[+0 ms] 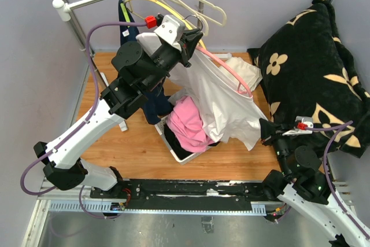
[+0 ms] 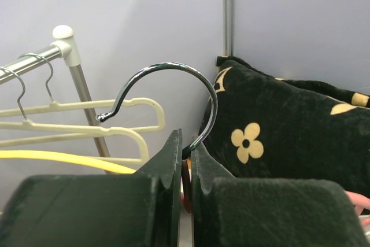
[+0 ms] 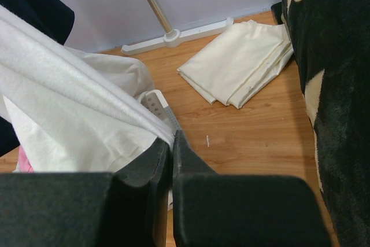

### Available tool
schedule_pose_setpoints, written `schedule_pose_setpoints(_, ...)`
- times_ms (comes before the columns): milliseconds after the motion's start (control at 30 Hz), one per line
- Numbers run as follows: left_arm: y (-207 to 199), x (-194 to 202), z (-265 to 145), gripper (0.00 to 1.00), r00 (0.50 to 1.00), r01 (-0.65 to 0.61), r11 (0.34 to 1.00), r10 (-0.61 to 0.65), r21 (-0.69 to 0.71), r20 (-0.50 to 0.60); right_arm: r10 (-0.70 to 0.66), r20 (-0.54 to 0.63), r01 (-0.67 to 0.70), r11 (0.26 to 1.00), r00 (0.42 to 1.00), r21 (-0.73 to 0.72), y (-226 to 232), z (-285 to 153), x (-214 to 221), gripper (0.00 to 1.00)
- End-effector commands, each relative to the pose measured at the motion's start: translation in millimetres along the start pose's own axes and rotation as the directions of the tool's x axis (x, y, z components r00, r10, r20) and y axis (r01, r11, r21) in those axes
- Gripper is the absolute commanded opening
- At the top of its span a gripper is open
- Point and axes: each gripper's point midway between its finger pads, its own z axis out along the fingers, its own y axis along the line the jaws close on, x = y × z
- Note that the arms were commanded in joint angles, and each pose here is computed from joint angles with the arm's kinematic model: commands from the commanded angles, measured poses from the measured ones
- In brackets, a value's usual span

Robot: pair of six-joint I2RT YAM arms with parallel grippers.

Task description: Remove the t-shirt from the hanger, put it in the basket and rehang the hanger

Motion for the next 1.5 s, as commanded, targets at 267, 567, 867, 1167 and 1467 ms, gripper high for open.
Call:
schedule_pose_setpoints(267, 45.2, -100.5, -19.1, 0.01, 0.961, 0.037, 0.988, 0.006, -0.151, 0.278, -0.042, -0.040, 0.045, 0.997, 0.998, 0.060, -21.0, -1.2, 32.8, 0.01)
schedule_pose_setpoints(567, 47.3, -105.6, -13.6, 0.00, 0.949, 0.060, 0.984, -0.004, -0.166, 0.316, -0.052, -0.030, 0.052, 0.999, 0.998, 0.005, -9.9, 2.6, 33.7, 0.01)
schedule_pose_setpoints(867, 48.5, -120.0, -6.1, 0.00, 0.937, 0.080, 0.983, -0.017, -0.166, 0.350, -0.052, -0.041, 0.051, 0.999, 0.998, -0.005, -8.2, 4.8, 42.0, 0.01)
schedule_pose_setpoints(1167, 37.7, -101.3, 1.5, 0.00, 0.948, 0.063, 0.990, -0.019, -0.127, 0.318, -0.057, -0.020, 0.056, 0.998, 0.998, -0.019, -5.5, 2.1, 28.7, 0.14)
schedule_pose_setpoints(1467, 6.9, -50.5, -1.8, 0.00, 0.974, 0.022, 1.000, -0.025, 0.015, 0.225, -0.094, 0.062, 0.099, 0.992, 0.994, -0.083, 4.5, -12.6, -22.8, 0.61)
